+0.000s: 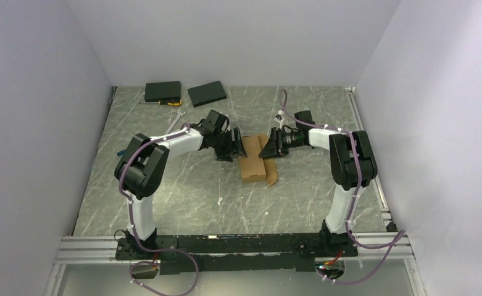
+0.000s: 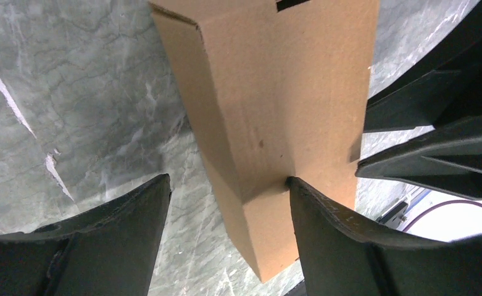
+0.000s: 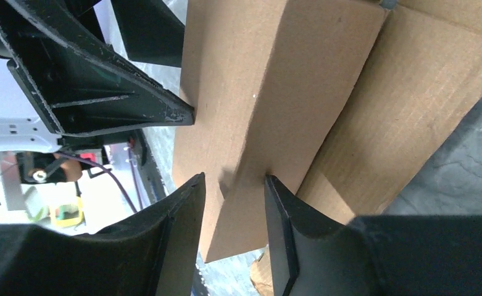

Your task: Fold the paper box

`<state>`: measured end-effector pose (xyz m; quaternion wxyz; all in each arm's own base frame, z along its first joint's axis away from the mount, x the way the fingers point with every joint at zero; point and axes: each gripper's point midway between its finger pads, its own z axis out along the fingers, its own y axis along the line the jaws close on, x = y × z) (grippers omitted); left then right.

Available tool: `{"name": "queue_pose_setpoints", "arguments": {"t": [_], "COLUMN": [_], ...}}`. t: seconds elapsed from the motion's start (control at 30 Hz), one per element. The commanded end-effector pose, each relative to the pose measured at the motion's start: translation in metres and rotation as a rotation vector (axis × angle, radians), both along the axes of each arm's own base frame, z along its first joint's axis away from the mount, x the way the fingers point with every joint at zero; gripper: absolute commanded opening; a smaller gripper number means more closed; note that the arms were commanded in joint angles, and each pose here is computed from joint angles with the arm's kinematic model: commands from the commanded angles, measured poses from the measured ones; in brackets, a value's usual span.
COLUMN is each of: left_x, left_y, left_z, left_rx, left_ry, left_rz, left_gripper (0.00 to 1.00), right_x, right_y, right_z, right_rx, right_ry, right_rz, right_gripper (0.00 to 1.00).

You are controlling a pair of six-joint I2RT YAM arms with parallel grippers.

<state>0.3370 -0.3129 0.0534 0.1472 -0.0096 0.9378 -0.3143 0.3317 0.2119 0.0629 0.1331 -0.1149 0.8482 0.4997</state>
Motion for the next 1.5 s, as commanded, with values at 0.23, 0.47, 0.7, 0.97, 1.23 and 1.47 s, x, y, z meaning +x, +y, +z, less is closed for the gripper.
{"name": "queue_pose_setpoints", "arguments": {"t": [0.23,0.47,0.7,0.97,1.23,1.47], "left_x": [0.012,0.017,0.018,0.014,-0.011,-0.031], "left_y": [-0.012,-0.001,0.008,0.027,0.057,0.050], "left_z": [0.010,0.015,0.023,0.073,0.091,0.080], "left_rx": [-0.017,0.049,0.088,0.073,-0.057,-0.251], "left_ry": [-0.040,-0.087,-0.139,-0.353,-0.417,-0.354], "left_rz": [-0.019,-0.027,-0.055,-0.047,0.100,0.100], "left_gripper": [0.76,0.78,0.83,0.89,1.00,0.99], "right_x": [0.005,0.012,-0.029,-0.092,-0.096,-0.095], "right_y": [-0.007,-0.033,-0.044,-0.046,-0.058,-0.061], "right_z": [-0.003,0.052,0.105,0.093,0.047,0.031], "right_rx": [0.004,-0.066,-0.129,-0.127,-0.217,-0.266], "right_ry": [-0.001,-0.318,-0.918,-1.412,-1.414,-1.400], "right_rz": [-0.005,0.031,0.306,0.637,0.815,0.879], "right_gripper": [0.45,0.64,0.80,0.99,0.99,0.94]}}
